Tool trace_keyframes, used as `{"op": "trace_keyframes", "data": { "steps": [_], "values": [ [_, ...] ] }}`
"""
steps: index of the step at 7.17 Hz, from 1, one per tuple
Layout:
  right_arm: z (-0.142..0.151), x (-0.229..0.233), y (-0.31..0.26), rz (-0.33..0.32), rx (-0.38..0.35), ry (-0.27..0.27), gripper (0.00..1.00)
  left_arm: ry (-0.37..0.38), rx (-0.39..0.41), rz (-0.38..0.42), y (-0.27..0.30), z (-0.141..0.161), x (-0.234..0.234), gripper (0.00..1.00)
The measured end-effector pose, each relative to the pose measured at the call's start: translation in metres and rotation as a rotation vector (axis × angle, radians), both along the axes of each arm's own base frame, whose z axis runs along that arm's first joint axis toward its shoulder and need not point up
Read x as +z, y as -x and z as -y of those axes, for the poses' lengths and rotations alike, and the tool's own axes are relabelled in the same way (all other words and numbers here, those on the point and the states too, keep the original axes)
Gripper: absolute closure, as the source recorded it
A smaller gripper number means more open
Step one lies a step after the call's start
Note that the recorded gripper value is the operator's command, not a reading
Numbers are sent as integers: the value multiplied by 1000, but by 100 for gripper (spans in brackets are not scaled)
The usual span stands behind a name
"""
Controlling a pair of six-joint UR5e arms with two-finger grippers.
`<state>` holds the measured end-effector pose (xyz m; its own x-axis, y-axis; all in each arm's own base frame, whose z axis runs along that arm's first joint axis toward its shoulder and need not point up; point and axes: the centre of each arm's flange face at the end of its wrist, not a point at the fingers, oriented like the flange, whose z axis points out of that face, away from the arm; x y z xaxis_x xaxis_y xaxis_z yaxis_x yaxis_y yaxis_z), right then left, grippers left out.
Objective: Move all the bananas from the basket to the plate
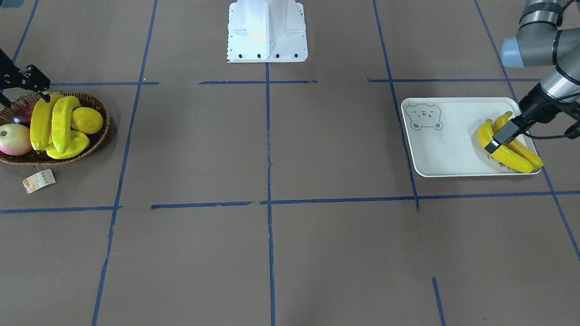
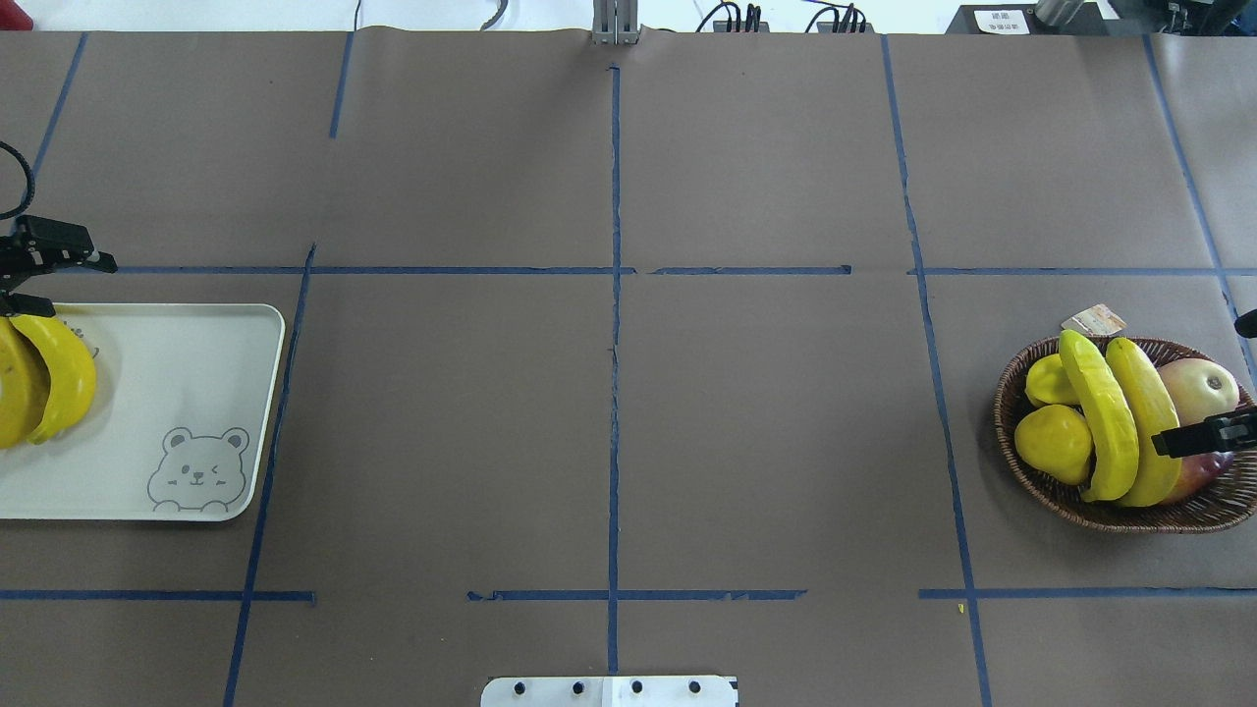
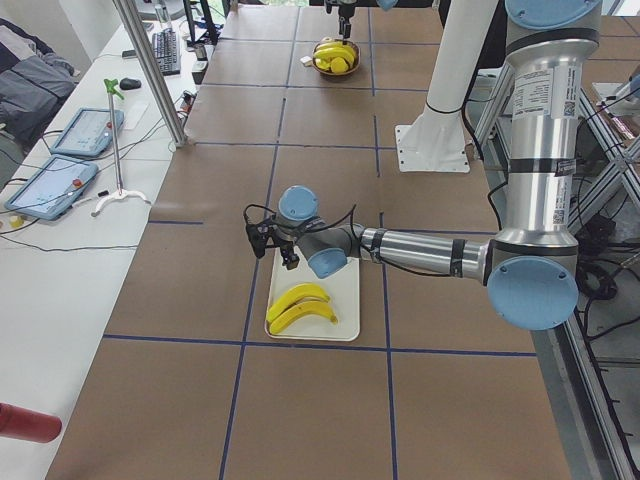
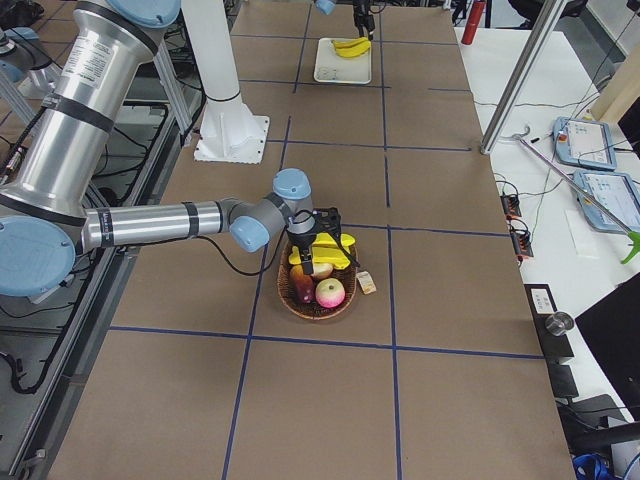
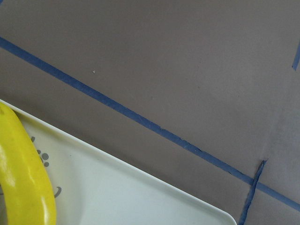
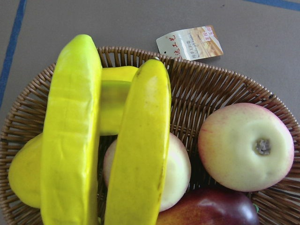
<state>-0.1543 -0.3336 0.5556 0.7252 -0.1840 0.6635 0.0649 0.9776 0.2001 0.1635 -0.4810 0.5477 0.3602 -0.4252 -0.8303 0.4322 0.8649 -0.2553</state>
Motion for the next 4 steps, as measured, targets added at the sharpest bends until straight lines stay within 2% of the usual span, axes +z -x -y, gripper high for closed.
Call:
{"op": "trace_keyframes", "data": {
  "steps": [4],
  "values": [
    [-1, 4, 8, -11, -14, -3, 1, 3, 1, 1, 0, -1, 2, 1]
  ]
}}
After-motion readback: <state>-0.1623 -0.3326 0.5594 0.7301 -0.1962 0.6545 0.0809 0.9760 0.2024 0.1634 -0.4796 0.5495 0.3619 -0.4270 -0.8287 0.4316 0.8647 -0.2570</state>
